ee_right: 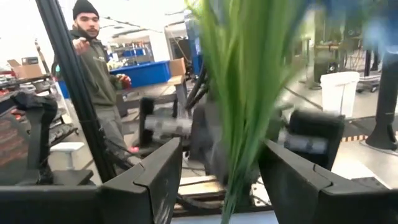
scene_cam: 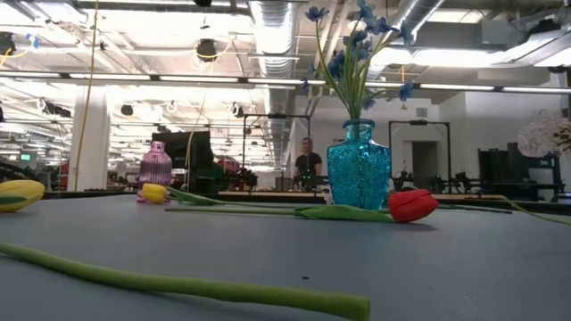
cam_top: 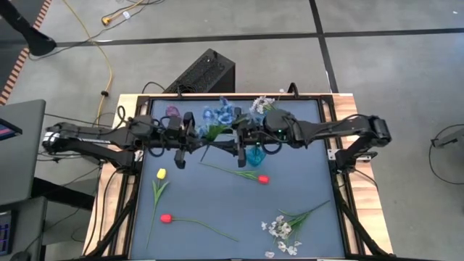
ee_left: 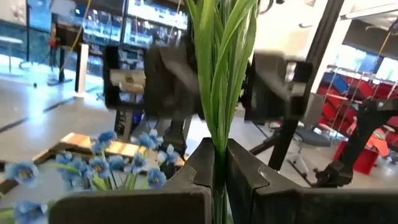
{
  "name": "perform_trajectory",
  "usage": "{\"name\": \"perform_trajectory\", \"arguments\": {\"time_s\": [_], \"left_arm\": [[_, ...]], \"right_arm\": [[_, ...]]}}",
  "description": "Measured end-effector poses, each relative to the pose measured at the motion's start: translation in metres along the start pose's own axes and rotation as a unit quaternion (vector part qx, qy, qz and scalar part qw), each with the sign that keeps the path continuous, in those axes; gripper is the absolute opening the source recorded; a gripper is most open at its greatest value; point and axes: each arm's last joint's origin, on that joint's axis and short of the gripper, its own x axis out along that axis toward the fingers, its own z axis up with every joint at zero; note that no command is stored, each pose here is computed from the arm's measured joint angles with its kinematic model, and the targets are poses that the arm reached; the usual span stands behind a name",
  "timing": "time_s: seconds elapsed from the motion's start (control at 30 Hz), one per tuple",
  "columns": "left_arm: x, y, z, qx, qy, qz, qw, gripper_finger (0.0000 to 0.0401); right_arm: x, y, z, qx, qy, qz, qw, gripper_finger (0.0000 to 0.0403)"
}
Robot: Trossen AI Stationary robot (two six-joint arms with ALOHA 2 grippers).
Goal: Sort flowers into vase by color
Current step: Put the blue flowers into the blue vase
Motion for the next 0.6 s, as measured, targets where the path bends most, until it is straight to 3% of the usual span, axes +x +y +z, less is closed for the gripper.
{"name": "perform_trajectory", "arguments": {"time_s": [0.3, 0.6], "left_arm": [[0.003, 0.000, 0.001, 0.006, -0.014, 0.003, 1.000, 0.0002], [0.004, 0.001, 0.000, 0.004, -0.016, 0.011, 1.000, 0.0004]], "right_arm": [[0.000, -0.007, 0.000, -0.009, 0.003, -0.011, 1.000, 0.0211], [0.000, -0.012, 0.002, -0.011, -0.002, -0.019, 1.000, 0.0092]]}}
